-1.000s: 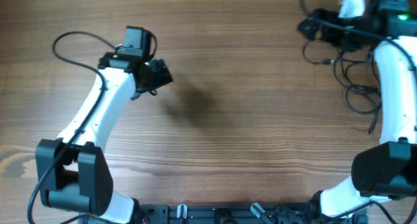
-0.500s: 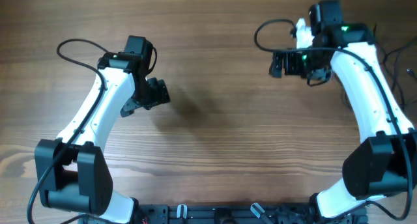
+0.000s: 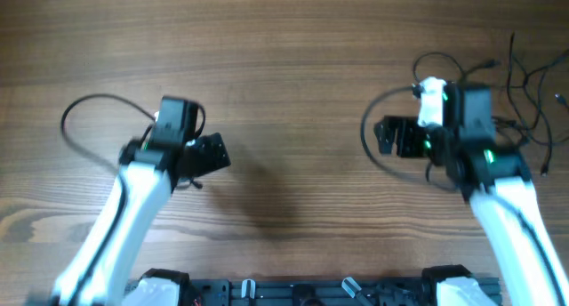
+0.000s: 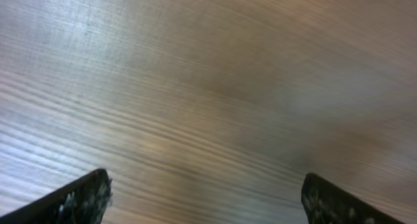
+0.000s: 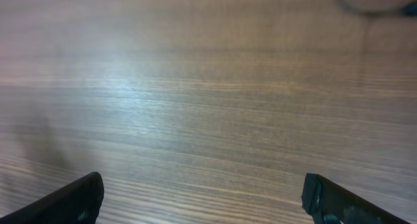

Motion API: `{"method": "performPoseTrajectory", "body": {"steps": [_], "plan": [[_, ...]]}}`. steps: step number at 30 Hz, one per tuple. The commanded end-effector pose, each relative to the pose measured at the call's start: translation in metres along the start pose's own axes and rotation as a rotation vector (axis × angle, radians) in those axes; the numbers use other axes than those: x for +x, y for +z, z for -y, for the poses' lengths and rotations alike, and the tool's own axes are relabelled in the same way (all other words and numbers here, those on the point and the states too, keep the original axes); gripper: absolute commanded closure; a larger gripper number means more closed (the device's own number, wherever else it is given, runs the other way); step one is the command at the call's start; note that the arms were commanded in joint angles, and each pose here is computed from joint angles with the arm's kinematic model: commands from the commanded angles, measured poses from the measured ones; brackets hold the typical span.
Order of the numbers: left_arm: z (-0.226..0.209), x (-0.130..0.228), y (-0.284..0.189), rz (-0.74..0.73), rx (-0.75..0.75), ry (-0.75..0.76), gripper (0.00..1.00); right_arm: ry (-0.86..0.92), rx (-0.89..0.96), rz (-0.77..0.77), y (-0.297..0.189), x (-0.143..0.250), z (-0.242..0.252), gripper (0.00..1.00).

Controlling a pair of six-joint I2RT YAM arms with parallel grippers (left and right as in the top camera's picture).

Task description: Untangle cables

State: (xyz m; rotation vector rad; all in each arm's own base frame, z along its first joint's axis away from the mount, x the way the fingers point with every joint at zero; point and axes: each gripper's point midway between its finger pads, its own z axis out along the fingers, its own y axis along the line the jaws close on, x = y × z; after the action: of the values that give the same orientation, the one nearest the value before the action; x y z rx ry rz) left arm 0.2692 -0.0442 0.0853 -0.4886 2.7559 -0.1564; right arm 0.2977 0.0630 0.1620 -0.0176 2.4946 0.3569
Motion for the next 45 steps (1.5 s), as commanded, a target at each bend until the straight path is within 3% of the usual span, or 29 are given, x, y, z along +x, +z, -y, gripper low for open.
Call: {"method": "performPoseTrajectory", "body": {"steps": [1,8,19,25,36,45], "plan": [[0.003,0.007,-0.026,0.173,0.146,-0.041,0.00,-0.013,-0.015,0.121,-0.025,0.008,-0.004,0.00],[0.005,0.004,-0.063,0.337,0.245,-0.039,0.00,-0.026,-0.025,0.182,-0.044,0.010,-0.008,0.00],[0.003,0.007,-0.055,0.307,0.227,-0.039,0.00,0.008,0.001,0.011,-0.003,0.029,0.003,0.00],[0.002,0.009,-0.048,0.280,0.211,-0.039,0.00,-0.001,-0.006,0.058,-0.013,0.025,0.000,0.00],[-0.002,0.016,-0.025,0.189,0.156,-0.040,0.00,-0.066,-0.016,0.384,-0.068,0.048,0.000,0.00],[-0.007,0.025,-0.003,0.098,0.101,-0.041,0.00,-0.156,-0.075,1.013,-0.108,0.002,-0.007,0.00]]}}
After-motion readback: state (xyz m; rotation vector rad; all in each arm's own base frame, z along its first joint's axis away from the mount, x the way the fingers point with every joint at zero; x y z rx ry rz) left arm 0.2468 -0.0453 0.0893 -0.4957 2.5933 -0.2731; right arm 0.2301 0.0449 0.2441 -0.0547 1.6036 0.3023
